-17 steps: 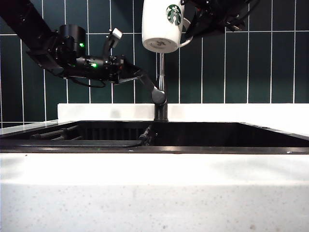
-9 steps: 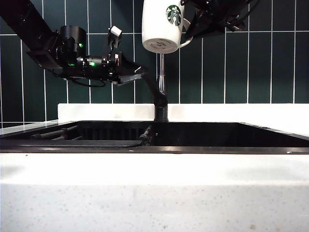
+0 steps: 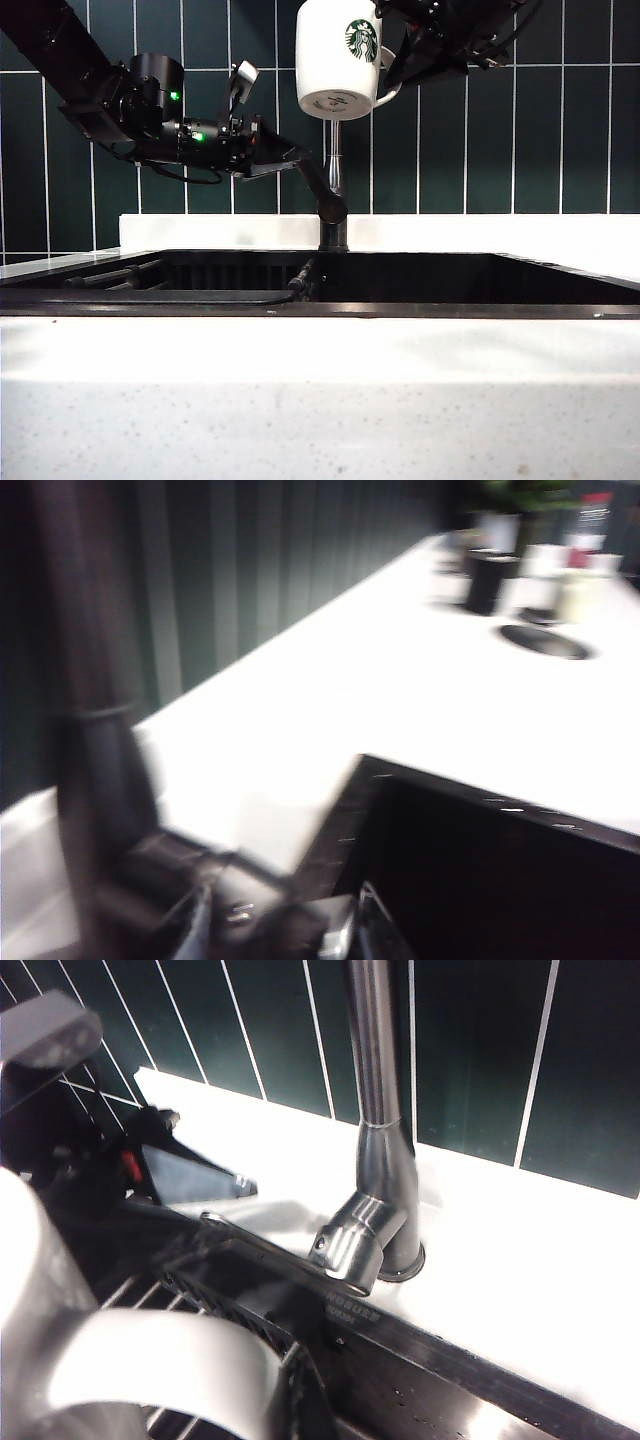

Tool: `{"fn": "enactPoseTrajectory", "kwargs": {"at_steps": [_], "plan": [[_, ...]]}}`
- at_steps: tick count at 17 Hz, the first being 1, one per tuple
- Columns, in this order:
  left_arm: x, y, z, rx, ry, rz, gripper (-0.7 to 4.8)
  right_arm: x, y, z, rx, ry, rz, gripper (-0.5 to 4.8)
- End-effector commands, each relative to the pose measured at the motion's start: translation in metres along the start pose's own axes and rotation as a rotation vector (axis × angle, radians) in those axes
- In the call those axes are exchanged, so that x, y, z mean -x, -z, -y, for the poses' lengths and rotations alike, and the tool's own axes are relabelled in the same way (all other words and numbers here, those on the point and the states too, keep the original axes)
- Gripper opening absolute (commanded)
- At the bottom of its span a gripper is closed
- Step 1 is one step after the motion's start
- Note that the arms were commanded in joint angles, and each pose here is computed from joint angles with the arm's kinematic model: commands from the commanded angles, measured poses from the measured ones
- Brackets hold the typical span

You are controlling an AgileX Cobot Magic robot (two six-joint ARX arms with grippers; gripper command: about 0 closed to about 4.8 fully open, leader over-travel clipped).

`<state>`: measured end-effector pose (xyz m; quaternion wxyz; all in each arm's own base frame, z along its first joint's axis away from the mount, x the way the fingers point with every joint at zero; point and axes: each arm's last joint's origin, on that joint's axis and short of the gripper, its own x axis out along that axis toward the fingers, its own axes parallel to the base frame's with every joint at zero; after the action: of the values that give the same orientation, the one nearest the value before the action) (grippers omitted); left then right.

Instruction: Pick up the mug next to the sink, go to the faucet to get some water, pour the water into the sink, and finally put the mug back to its place.

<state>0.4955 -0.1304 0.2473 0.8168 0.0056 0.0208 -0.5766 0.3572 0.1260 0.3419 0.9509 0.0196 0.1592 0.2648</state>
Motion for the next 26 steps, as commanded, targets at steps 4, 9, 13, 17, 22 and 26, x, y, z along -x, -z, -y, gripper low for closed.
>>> {"fn": "enactPoseTrajectory", "kwargs": {"at_steps": [4, 9, 13, 17, 22, 26], "plan": [[0.000, -0.005, -0.001, -0.038, -0.057, 0.005, 1.84, 0.005, -0.013, -0.003, 0.074, -0.018, 0.080, -0.01], [0.000, -0.005, -0.004, -0.048, -0.177, 0.003, 1.84, 0.005, -0.012, -0.003, 0.077, -0.017, 0.080, -0.01], [0.001, -0.009, -0.008, -0.051, -0.324, 0.031, 1.83, 0.005, -0.012, -0.003, 0.089, -0.017, 0.077, -0.01], [0.004, -0.030, 0.001, 0.029, -0.167, 0.094, 1.84, 0.005, -0.012, -0.001, 0.181, 0.035, 0.067, -0.01], [0.043, -0.114, 0.038, 0.093, -0.163, 0.092, 1.83, 0.007, -0.012, 0.006, 0.437, 0.217, 0.032, -0.01], [0.082, -0.158, 0.073, 0.117, -0.211, 0.017, 1.09, 0.007, -0.012, 0.008, 0.595, 0.256, 0.004, -0.01]]}}
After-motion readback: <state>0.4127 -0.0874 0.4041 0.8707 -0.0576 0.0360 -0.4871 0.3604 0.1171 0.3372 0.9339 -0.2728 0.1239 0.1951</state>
